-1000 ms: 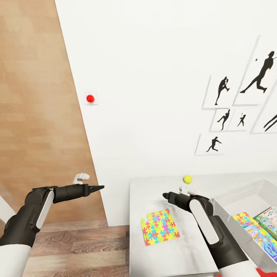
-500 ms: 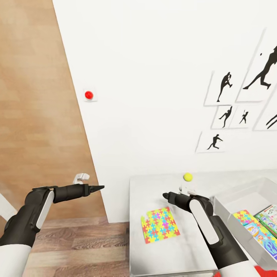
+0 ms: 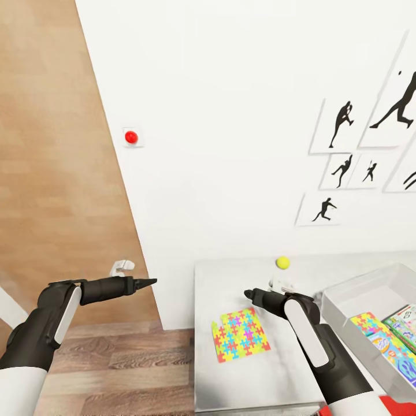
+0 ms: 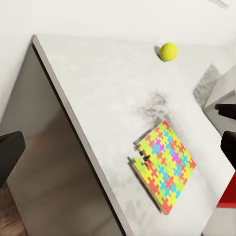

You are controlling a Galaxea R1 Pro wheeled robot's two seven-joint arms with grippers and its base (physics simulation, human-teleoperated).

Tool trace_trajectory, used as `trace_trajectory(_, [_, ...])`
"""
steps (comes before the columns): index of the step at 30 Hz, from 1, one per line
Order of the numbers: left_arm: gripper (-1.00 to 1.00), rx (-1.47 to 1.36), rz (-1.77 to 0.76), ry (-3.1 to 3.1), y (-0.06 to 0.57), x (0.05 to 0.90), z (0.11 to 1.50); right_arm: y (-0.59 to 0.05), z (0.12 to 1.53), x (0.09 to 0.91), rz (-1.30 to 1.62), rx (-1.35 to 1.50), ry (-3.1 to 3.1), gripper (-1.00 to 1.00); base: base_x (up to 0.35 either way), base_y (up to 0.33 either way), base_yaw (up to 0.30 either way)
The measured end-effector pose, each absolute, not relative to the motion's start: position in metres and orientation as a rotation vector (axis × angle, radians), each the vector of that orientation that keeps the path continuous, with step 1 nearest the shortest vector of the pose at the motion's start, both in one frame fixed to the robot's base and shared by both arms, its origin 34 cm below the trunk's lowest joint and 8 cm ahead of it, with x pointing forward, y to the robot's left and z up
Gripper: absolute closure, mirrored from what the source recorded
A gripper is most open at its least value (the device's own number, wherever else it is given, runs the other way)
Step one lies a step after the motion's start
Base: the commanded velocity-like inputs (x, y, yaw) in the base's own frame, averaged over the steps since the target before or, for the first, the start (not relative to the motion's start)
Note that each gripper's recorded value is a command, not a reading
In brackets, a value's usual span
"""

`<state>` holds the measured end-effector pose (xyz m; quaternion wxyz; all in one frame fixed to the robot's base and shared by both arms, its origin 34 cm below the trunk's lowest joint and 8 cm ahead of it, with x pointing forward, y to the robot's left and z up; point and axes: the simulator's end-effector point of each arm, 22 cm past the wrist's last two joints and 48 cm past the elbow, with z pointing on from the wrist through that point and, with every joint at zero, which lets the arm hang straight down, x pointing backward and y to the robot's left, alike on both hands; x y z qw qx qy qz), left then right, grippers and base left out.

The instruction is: Put all the toys in the child's room - the three board games (two on the bed and one on the table), the two jigsaw puzzles on the table, and the tennis ball on the table - inside the toy box on the table in the child's room.

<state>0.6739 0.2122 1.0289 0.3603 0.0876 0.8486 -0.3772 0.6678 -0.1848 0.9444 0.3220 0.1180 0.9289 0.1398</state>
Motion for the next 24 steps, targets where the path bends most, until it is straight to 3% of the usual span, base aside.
trace_trajectory(24, [-1.0, 0.21, -0.984, 2.222, 0.212, 0.675, 1.007, -0.182, 0.919, 0.66, 0.366, 0.299, 2.508, -1.0, 0.0, 0.0, 0.0])
